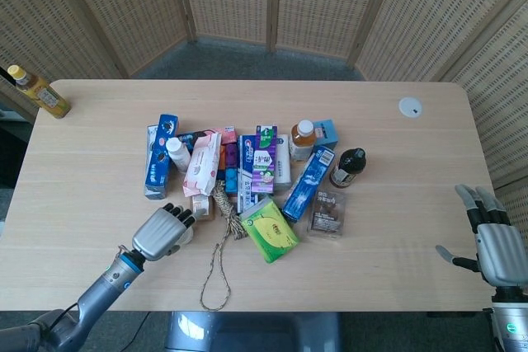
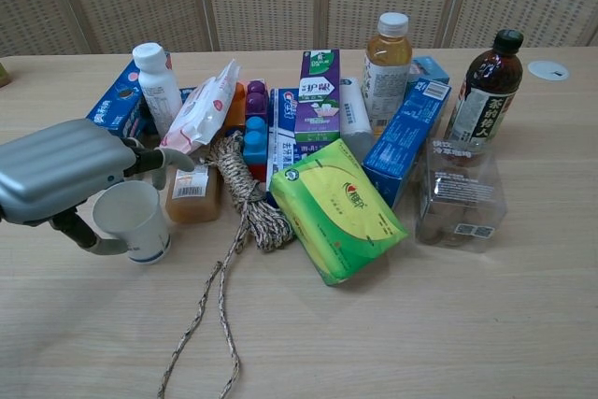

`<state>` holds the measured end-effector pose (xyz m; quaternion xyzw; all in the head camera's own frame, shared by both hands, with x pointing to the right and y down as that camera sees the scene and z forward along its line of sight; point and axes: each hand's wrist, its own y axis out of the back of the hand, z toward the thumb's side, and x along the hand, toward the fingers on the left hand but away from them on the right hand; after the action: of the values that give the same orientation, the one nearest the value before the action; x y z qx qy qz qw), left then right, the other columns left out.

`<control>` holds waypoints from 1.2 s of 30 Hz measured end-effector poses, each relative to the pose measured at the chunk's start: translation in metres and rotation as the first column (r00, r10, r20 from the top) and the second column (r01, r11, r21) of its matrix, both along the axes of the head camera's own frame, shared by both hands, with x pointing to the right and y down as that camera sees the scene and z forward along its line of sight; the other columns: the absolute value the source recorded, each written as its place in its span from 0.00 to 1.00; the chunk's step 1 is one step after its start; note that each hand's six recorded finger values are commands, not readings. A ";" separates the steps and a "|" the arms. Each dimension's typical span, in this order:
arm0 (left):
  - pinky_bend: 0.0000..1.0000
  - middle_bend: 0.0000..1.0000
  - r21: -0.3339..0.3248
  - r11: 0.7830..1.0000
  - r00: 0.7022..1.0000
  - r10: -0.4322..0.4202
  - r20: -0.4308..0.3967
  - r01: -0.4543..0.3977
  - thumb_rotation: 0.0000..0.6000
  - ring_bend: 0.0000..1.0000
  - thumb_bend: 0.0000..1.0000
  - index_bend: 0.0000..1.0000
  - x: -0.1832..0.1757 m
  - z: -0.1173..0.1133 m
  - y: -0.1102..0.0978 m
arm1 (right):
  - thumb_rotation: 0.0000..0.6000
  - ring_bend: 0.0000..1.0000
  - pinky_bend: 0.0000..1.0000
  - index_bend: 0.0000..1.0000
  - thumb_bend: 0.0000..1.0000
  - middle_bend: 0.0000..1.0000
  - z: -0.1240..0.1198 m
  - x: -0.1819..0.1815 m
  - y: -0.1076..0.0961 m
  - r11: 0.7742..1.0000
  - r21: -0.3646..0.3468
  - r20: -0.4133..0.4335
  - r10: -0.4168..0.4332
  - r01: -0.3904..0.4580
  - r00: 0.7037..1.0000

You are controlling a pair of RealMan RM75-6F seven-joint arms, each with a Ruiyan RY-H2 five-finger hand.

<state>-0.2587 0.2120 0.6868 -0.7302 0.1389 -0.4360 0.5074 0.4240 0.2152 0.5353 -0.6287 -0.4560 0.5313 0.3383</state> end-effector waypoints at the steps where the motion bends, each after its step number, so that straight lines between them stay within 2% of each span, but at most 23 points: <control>1: 0.46 0.46 -0.001 1.000 1.000 0.001 0.002 -0.001 1.00 0.41 0.00 0.25 0.000 0.001 0.001 | 1.00 0.00 0.00 0.00 0.00 0.00 -0.001 0.000 0.000 1.000 0.002 0.002 0.001 -0.001 1.000; 11: 0.47 0.55 0.014 1.000 1.000 0.004 -0.001 -0.004 1.00 0.45 0.00 0.36 0.006 0.005 0.002 | 1.00 0.00 0.00 0.00 0.00 0.00 -0.001 0.003 -0.002 1.000 0.004 0.002 0.008 -0.008 1.000; 16: 0.53 0.66 0.038 0.999 1.000 0.001 -0.019 -0.001 1.00 0.55 0.00 0.47 0.006 -0.001 0.000 | 1.00 0.00 0.00 0.00 0.00 0.00 -0.001 0.004 -0.001 1.000 0.004 0.005 0.009 -0.009 1.000; 24: 0.53 0.65 0.038 0.999 0.999 -0.010 -0.040 0.012 1.00 0.55 0.00 0.46 0.004 -0.009 -0.001 | 1.00 0.00 0.00 0.00 0.00 0.00 -0.002 0.003 -0.001 1.000 0.004 0.001 0.008 -0.008 1.000; 31: 0.53 0.64 0.075 0.997 0.993 -0.021 -0.119 0.030 1.00 0.55 0.00 0.45 0.011 -0.043 -0.011 | 1.00 0.00 0.00 0.00 0.00 0.00 -0.001 0.003 -0.001 1.000 0.002 0.000 0.006 -0.006 1.000; 36: 0.53 0.63 0.129 0.990 0.982 -0.032 -0.187 0.057 1.00 0.55 0.00 0.45 0.014 -0.085 -0.026 | 1.00 0.00 0.00 0.00 0.00 0.00 -0.002 0.003 0.000 1.000 0.003 0.002 0.008 -0.008 1.000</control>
<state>-0.2444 0.1858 0.6023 -0.7285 0.2307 -0.3673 0.5303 0.4269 0.2148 0.5334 -0.6270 -0.4595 0.5314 0.3367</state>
